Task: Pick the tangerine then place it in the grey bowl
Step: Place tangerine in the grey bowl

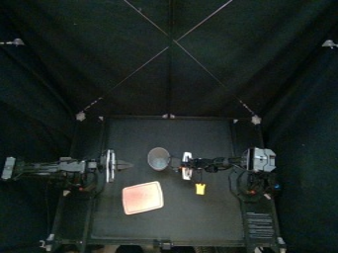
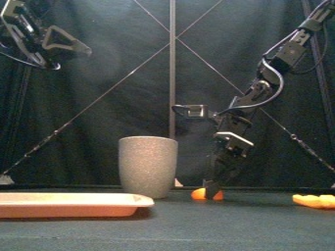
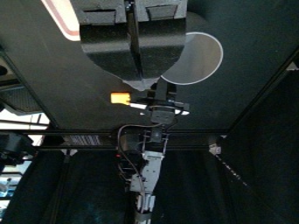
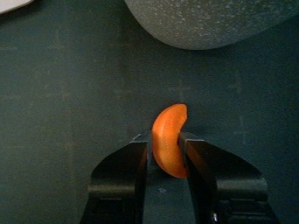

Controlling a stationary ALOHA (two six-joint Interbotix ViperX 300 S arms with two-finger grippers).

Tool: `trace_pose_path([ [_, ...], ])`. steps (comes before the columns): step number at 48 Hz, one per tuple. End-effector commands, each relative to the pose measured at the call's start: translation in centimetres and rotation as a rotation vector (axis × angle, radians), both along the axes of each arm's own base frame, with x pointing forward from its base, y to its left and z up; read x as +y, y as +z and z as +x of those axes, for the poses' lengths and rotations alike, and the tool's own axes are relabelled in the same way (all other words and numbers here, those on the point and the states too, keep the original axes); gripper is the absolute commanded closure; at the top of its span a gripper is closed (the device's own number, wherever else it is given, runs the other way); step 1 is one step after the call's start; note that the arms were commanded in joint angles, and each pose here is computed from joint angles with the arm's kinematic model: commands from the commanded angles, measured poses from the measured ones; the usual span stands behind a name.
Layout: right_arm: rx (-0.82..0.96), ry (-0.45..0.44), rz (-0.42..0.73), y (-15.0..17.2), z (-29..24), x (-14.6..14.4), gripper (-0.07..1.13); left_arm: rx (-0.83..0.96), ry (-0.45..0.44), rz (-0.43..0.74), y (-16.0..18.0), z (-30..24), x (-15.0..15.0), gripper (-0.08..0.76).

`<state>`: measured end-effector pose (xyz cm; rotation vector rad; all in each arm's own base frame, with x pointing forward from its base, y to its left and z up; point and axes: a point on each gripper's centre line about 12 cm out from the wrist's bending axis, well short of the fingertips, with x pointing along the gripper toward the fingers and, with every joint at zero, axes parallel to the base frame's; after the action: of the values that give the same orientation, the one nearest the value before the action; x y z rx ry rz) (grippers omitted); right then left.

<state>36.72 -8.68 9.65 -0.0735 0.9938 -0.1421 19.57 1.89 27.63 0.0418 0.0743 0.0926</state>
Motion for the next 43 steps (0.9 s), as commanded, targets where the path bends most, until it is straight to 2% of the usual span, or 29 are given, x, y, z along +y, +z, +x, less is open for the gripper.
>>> trace_pose_path([
  [1, -0.048, -0.002, -0.009, 1.5, 0.6, -0.2, 0.43, -0.022, 0.002, -0.002, 0.5, 0.0, 0.0, 0.606],
  [10, -0.094, -0.004, -0.015, 3.4, 0.8, -0.1, 0.43, -0.017, 0.002, -0.001, 0.4, 0.0, 0.0, 0.604],
  [31, -0.301, -0.011, -0.057, 11.4, -1.6, 0.4, 0.45, -0.013, 0.002, -0.005, 0.2, 0.0, 0.0, 0.606],
  [43, -0.518, 0.023, -0.102, 15.6, -0.4, 0.3, 0.45, -0.028, 0.006, 0.000, 0.3, 0.0, 0.1, 0.604],
])
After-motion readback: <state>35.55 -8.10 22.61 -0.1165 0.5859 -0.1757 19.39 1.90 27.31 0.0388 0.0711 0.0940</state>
